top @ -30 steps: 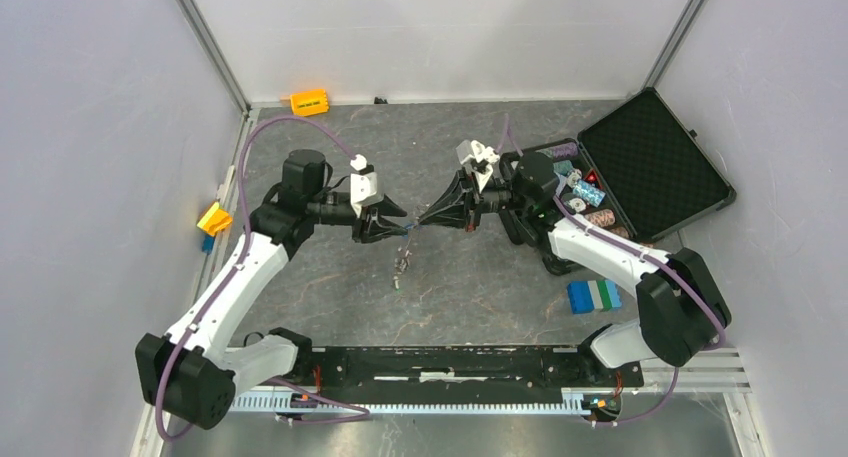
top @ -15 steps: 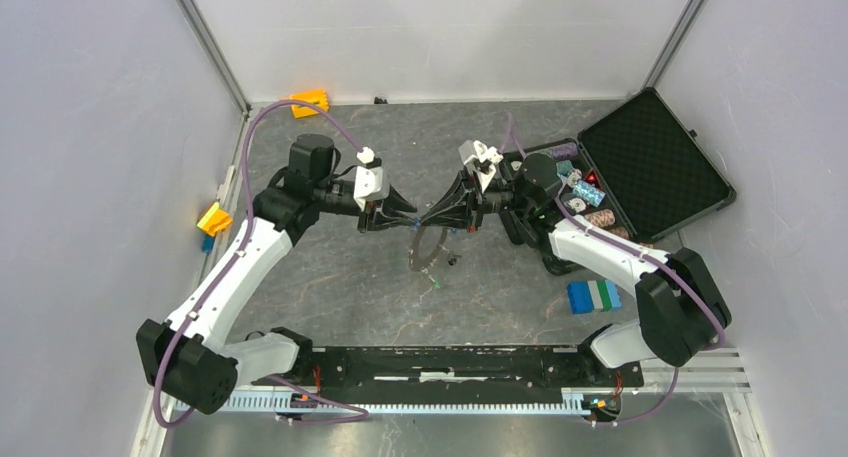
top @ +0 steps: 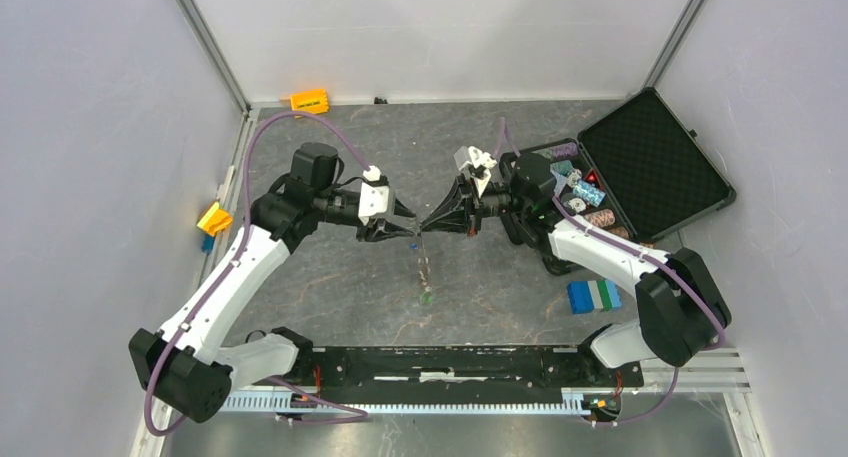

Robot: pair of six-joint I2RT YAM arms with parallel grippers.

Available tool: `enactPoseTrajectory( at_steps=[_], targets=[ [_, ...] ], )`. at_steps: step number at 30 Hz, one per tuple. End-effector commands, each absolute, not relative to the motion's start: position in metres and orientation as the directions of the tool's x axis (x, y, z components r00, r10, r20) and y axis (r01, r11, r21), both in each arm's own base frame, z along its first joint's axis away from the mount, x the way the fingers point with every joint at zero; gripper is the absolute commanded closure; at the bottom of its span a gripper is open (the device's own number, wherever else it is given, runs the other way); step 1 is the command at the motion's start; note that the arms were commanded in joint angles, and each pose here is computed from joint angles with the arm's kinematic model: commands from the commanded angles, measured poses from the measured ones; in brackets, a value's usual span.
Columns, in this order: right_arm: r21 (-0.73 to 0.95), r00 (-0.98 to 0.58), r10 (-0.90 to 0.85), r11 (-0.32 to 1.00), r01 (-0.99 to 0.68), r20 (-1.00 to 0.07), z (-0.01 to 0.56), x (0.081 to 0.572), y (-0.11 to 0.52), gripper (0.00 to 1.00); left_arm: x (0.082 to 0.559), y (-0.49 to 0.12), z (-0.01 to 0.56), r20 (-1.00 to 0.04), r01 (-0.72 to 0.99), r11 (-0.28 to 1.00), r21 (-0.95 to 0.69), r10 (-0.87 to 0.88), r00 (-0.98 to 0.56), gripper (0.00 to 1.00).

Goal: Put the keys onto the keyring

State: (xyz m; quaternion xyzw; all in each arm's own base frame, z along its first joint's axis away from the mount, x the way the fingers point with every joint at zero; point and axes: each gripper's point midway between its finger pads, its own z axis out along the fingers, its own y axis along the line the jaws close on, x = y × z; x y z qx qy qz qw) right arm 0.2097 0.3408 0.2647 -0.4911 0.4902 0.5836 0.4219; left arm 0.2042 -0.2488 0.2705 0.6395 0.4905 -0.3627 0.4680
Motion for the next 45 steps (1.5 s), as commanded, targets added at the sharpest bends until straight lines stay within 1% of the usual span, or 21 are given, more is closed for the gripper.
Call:
enactPoseTrajectory(
  at_steps=[1, 3, 6, 8, 12, 14, 24, 33, 39, 45],
  targets=[
    [0.048, -0.059, 0.052, -0.186, -0.981, -0.997, 0.29, 0.207, 0.339, 1.0, 0.205, -0.243, 0.271, -0.897, 0.949, -0.065, 0.309, 0.312, 0.313, 0.52],
    [0.044, -0.054, 0.052, -0.189, -0.981, -0.997, 0.291, 0.206, 0.339, 1.0, 0.206, -0.241, 0.27, -0.893, 0.949, -0.054, 0.312, 0.323, 0.312, 0.43],
    [0.039, -0.05, 0.054, -0.193, -0.98, -0.997, 0.292, 0.205, 0.338, 1.0, 0.206, -0.241, 0.267, -0.896, 0.95, -0.043, 0.308, 0.323, 0.305, 0.39],
    [0.037, -0.05, 0.06, -0.195, -0.98, -0.997, 0.293, 0.203, 0.338, 1.0, 0.206, -0.242, 0.264, -0.898, 0.951, -0.041, 0.307, 0.317, 0.304, 0.41],
    [0.035, -0.05, 0.071, -0.205, -0.978, -0.996, 0.295, 0.199, 0.336, 1.0, 0.211, -0.245, 0.262, -0.907, 0.954, -0.026, 0.298, 0.305, 0.291, 0.55],
    [0.032, -0.048, 0.071, -0.207, -0.978, -0.996, 0.294, 0.199, 0.336, 1.0, 0.213, -0.247, 0.266, -0.911, 0.955, -0.032, 0.294, 0.294, 0.29, 0.57],
    [0.045, -0.058, 0.059, -0.207, -0.977, -0.997, 0.288, 0.2, 0.337, 1.0, 0.205, -0.248, 0.271, -0.893, 0.942, -0.134, 0.307, 0.301, 0.334, 0.61],
    [0.048, -0.062, 0.06, -0.214, -0.976, -0.996, 0.288, 0.199, 0.337, 1.0, 0.206, -0.247, 0.268, -0.885, 0.936, -0.14, 0.322, 0.307, 0.351, 0.64],
    [0.048, -0.063, 0.063, -0.215, -0.975, -0.996, 0.289, 0.199, 0.337, 1.0, 0.203, -0.248, 0.253, -0.896, 0.948, -0.156, 0.277, 0.314, 0.314, 0.64],
    [0.052, -0.068, 0.067, -0.218, -0.975, -0.995, 0.29, 0.199, 0.338, 1.0, 0.199, -0.255, 0.246, -0.902, 0.951, -0.182, 0.248, 0.315, 0.296, 0.68]
  ],
)
